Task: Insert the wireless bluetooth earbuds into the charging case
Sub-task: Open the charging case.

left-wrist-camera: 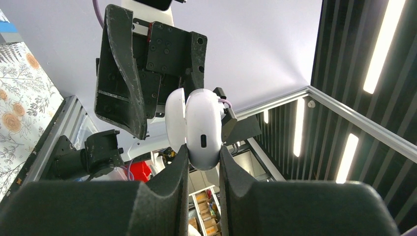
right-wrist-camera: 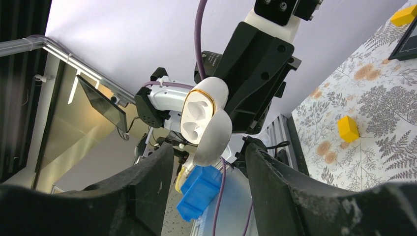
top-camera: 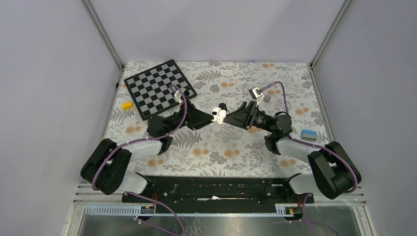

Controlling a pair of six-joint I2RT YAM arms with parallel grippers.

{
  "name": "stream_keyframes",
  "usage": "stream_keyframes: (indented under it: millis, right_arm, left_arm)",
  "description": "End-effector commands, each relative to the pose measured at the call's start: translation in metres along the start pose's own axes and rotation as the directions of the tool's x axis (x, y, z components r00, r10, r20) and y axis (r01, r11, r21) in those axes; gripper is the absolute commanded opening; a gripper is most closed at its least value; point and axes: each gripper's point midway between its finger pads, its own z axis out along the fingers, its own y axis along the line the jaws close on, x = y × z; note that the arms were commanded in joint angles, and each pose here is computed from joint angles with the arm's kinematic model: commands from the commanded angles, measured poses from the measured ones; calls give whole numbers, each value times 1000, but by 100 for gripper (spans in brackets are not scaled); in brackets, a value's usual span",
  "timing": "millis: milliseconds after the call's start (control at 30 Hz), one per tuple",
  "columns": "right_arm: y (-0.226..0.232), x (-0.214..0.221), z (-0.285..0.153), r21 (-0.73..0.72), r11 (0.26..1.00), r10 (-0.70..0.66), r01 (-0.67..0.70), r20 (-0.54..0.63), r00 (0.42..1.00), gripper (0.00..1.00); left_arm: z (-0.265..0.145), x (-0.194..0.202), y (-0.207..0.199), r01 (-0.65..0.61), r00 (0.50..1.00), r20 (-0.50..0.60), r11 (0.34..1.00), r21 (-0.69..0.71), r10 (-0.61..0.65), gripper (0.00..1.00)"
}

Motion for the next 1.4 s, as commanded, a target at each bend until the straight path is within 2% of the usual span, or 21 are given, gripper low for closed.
stream_keyframes:
  millis: [0,133,533,733,867,967,1200,1367]
  right_arm:
    - [38,-13,3,-139,974,-173,178,49,984,61]
    - [42,-14,4,-150,972,-179,183,39,983,56]
    - [46,-20,8,-163,969,-183,188,47,982,49]
    - [46,-21,8,-162,971,-172,178,52,984,49]
    - [56,-24,11,-183,965,-181,188,52,982,58]
    - [61,-26,13,-196,962,-185,191,47,982,61]
    - [62,-29,16,-202,962,-180,186,46,983,55]
    - [56,-29,15,-190,968,-158,163,44,987,55]
  left_arm:
    - [2,-1,-29,-94,996,2,990,110,94,0]
    - [2,0,-29,-92,996,5,990,110,92,0]
    - [1,-1,-32,-94,996,9,988,121,93,0]
    - [1,-1,-37,-84,996,13,986,145,83,0]
    - [1,-2,-41,-79,997,20,984,157,76,0]
    - [2,-3,-47,-83,996,23,982,170,81,0]
    - [4,-4,-56,-93,996,27,977,191,90,0]
    - [3,-3,-55,-90,996,28,978,188,87,0]
